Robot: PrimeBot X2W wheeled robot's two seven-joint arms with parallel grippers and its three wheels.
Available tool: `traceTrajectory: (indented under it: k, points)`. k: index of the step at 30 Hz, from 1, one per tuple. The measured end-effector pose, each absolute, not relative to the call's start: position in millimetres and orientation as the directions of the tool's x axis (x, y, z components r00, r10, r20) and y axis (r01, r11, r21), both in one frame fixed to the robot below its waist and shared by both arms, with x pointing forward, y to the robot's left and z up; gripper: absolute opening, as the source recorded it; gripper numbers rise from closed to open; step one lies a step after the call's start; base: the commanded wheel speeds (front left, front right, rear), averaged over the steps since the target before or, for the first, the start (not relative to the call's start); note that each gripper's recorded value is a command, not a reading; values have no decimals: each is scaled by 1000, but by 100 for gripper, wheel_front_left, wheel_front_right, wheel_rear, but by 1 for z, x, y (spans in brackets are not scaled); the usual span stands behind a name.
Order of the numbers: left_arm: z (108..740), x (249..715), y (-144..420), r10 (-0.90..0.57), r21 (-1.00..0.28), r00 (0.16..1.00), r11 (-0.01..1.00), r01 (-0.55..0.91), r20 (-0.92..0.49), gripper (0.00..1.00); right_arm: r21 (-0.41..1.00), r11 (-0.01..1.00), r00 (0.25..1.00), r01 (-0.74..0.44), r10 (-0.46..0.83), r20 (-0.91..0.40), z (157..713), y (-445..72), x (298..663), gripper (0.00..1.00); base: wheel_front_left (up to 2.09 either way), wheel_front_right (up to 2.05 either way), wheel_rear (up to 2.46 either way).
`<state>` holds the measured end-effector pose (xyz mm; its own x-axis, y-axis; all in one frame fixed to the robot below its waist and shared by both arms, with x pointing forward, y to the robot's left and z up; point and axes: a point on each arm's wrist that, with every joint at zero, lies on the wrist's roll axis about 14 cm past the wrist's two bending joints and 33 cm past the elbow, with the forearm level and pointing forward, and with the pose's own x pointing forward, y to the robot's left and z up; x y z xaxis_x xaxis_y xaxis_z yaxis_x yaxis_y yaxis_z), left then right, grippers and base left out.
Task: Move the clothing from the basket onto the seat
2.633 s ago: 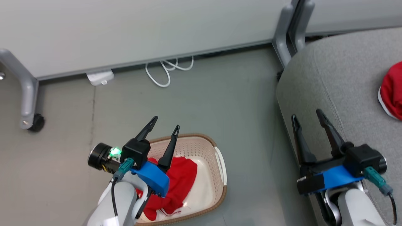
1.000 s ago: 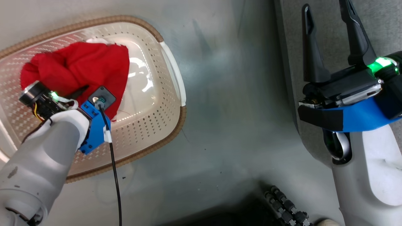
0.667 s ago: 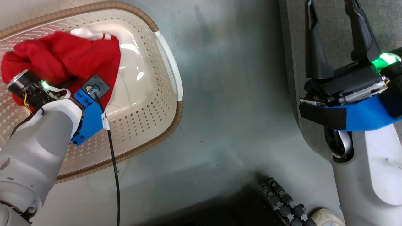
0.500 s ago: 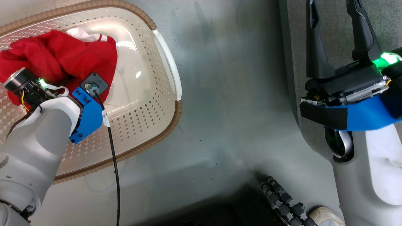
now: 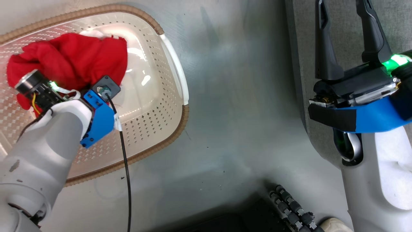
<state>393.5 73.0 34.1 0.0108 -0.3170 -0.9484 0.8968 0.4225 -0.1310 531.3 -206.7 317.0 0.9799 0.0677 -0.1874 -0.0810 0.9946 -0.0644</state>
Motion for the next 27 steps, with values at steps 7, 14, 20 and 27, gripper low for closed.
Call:
traceTrajectory:
  k: [7,14,20,27]
  points:
    - [56,401,55,-382,-130,58,450,884,-922,0,-54,995,984,-80,70,-161,330,-204,535,100,0,0,0]
    - [88,407,35,-464,-130,118,469,874,-878,0,-42,996,988,-84,78,-130,347,-200,536,100,0,0,0]
    - [124,408,20,-538,-138,185,504,852,-823,0,-36,995,990,-89,85,-111,365,-197,532,100,0,0,0]
    - [174,411,5,-604,-153,283,567,809,-745,0,-33,995,991,-90,87,-98,384,-197,521,100,0,0,0]
